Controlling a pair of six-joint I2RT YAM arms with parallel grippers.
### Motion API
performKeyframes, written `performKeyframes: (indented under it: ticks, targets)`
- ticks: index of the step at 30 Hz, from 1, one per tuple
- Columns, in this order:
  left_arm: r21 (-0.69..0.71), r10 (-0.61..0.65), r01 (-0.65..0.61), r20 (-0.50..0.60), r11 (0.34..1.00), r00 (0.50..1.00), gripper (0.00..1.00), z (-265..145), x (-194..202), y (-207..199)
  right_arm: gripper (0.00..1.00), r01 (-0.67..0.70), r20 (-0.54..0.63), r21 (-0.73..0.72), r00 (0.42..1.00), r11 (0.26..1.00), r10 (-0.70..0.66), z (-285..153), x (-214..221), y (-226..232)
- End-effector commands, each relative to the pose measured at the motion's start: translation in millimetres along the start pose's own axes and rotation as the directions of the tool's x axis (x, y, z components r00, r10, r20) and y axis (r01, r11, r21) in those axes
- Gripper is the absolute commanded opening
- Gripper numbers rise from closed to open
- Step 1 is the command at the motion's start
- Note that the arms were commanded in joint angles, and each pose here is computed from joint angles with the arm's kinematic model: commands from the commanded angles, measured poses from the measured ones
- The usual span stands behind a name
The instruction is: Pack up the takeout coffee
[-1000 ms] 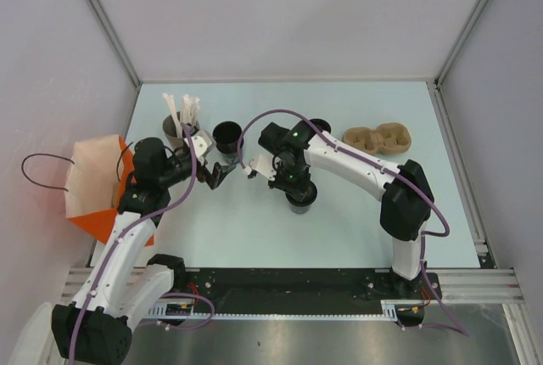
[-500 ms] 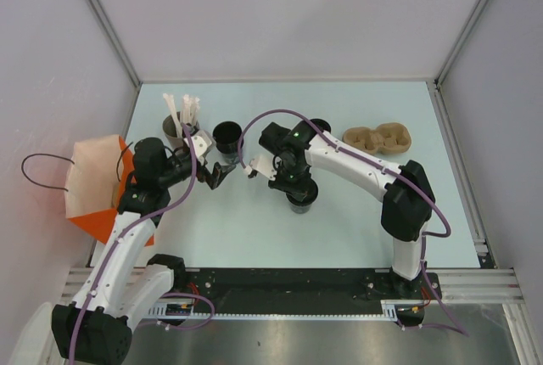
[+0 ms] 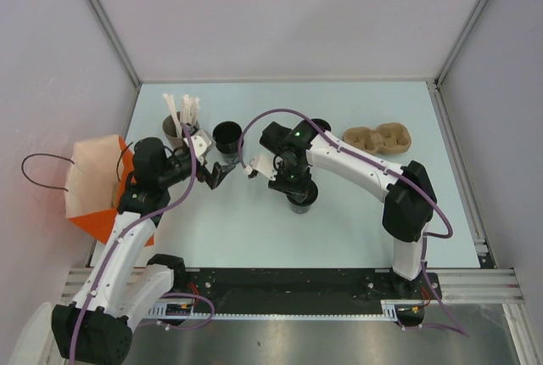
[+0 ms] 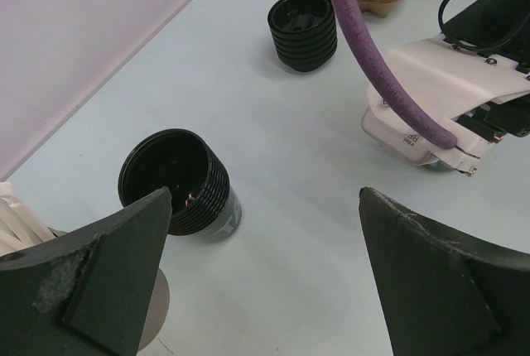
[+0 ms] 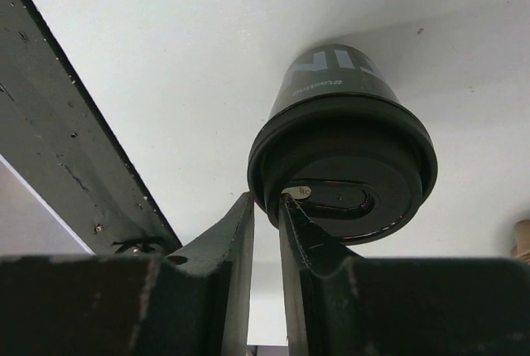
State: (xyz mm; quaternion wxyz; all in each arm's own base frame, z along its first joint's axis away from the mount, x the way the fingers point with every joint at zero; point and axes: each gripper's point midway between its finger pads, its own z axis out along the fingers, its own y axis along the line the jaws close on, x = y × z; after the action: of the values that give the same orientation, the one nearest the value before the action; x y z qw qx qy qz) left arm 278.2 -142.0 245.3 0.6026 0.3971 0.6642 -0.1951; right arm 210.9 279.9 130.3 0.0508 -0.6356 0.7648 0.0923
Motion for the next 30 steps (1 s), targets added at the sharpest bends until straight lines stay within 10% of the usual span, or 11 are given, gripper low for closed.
performKeyframes:
  ticks: [1,19,30]
  targets:
    - [0.006,0.021,-0.021,0.044,1.0,0.999,1.0,0.0,-9.8,2.0,0.23,0.022,0.06,0.012,0.998,1.0,-0.022,-22.5,-8.5,5.1]
    - [0.023,0.015,-0.016,0.039,1.0,0.999,1.0,2.2,-6.5,0.0,0.35,0.006,0.209,0.066,0.978,0.998,-0.02,-69.0,-28.0,-7.4]
    - [0.131,-0.013,0.013,0.003,0.991,1.0,1.0,8.9,0.6,-13.0,0.95,-0.169,0.461,0.087,0.88,0.982,0.111,-119.1,2.5,-45.5]
